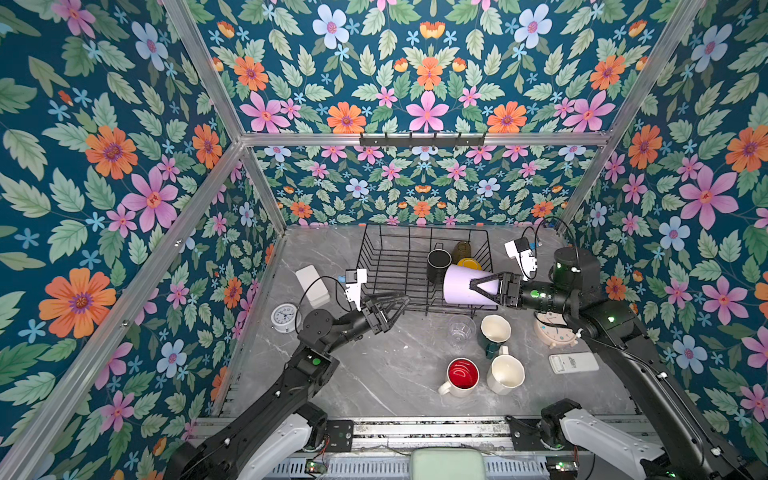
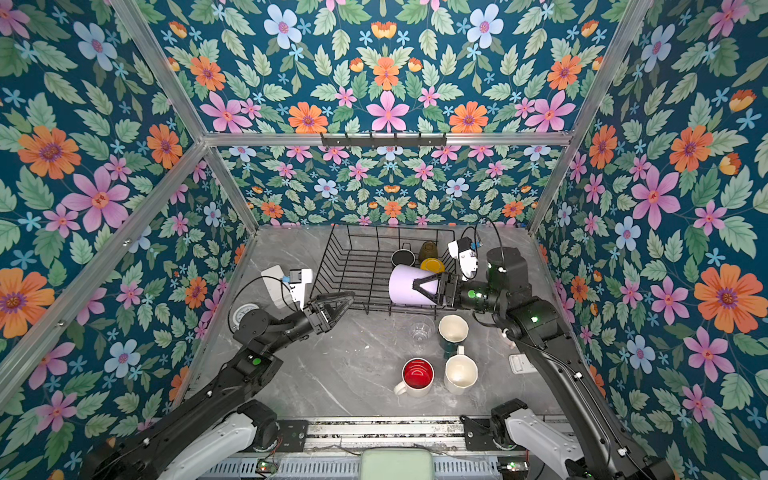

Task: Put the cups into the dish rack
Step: 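Open the left gripper and release the lavender cup to the right gripper, then carry the lavender cup over the rack with the right gripper while the left gripper withdraws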

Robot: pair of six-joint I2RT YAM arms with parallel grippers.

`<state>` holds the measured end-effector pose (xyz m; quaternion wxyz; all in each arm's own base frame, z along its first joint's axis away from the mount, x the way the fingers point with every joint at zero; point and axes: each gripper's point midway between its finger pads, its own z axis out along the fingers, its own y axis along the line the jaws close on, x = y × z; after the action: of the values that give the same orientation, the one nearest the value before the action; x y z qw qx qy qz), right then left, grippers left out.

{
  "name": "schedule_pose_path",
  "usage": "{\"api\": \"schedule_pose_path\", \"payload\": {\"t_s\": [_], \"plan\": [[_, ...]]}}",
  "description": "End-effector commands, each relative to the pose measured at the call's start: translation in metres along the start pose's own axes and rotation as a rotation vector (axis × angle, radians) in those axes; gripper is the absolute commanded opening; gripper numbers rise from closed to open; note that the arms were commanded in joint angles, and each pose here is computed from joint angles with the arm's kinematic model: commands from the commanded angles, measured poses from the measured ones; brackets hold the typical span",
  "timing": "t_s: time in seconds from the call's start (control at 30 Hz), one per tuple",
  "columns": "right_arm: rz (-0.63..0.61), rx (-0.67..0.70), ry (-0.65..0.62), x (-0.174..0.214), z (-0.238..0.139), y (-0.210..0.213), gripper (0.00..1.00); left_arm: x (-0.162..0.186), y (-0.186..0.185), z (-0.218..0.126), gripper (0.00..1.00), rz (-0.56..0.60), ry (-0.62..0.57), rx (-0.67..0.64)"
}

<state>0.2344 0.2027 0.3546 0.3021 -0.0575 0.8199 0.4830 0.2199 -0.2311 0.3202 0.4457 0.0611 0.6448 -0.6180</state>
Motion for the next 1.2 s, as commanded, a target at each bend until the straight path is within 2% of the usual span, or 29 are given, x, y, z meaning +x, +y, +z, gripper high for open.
{"api": "schedule_pose_path", "payload": {"t_s": [0.0, 0.17, 0.5, 0.73, 1.17], "plan": [[-0.043, 0.176, 0.025, 0.001, -0.004, -0.027, 0.00, -0.004, 0.053, -0.022, 0.95, 0.091, -0.043, -0.331], [-0.093, 0.323, 0.034, -0.016, -0.003, -0.046, 0.00, -0.021, 0.056, -0.049, 1.00, 0.167, -0.116, -0.462], [-0.227, 0.547, 0.177, -0.029, 0.034, -0.074, 0.00, -0.027, 0.059, -0.073, 1.00, 0.183, -0.165, -0.550], [-0.287, 0.643, 0.267, -0.036, 0.066, -0.092, 0.00, -0.035, 0.056, -0.087, 1.00, 0.208, -0.199, -0.597], [-0.344, 0.729, 0.417, -0.030, 0.120, -0.125, 0.00, -0.038, 0.052, -0.099, 1.00, 0.212, -0.230, -0.614]]}}
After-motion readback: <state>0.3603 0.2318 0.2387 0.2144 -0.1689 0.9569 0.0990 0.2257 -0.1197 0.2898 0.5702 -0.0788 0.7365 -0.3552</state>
